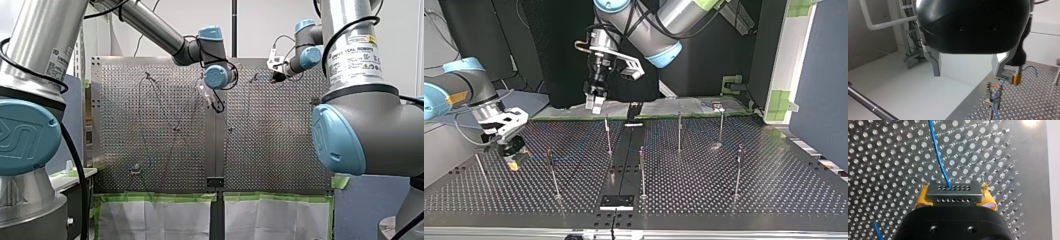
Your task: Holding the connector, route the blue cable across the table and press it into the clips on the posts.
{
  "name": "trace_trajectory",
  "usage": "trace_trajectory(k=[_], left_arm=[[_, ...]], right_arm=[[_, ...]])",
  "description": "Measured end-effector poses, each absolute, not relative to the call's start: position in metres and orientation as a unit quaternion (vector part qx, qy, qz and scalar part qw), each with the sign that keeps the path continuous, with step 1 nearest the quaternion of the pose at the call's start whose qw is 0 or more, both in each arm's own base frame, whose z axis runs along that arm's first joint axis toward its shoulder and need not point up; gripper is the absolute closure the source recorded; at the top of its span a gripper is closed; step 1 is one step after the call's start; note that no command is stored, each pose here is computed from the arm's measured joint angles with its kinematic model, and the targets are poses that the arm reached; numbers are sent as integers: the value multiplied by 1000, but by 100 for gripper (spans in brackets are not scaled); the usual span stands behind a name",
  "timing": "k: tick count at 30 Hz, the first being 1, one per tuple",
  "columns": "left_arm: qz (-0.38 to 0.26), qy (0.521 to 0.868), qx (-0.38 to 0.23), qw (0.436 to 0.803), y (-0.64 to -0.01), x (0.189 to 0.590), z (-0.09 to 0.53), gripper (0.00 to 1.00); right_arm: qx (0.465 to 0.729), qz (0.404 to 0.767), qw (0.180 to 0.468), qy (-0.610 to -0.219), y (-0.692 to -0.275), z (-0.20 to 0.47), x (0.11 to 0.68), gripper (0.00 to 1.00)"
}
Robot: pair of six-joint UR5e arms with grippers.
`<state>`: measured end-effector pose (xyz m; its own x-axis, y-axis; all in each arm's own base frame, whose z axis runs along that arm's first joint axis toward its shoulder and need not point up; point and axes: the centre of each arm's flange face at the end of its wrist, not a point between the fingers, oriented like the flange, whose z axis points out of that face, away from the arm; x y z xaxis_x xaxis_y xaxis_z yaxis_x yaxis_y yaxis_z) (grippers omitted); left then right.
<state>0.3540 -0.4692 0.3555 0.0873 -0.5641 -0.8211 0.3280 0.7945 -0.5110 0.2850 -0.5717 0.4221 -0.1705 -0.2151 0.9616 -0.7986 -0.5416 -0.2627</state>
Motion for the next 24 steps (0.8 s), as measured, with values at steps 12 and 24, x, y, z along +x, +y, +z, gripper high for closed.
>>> trace_trajectory(k=[12, 24], left_arm=[[-298, 604, -91, 734, -454, 338, 310, 0], [-297, 604, -91, 734, -435, 320, 270, 0]], right_arm=[[601, 637, 229, -425, -571, 420, 285, 100], [591, 625, 249, -445, -573, 414, 281, 100]])
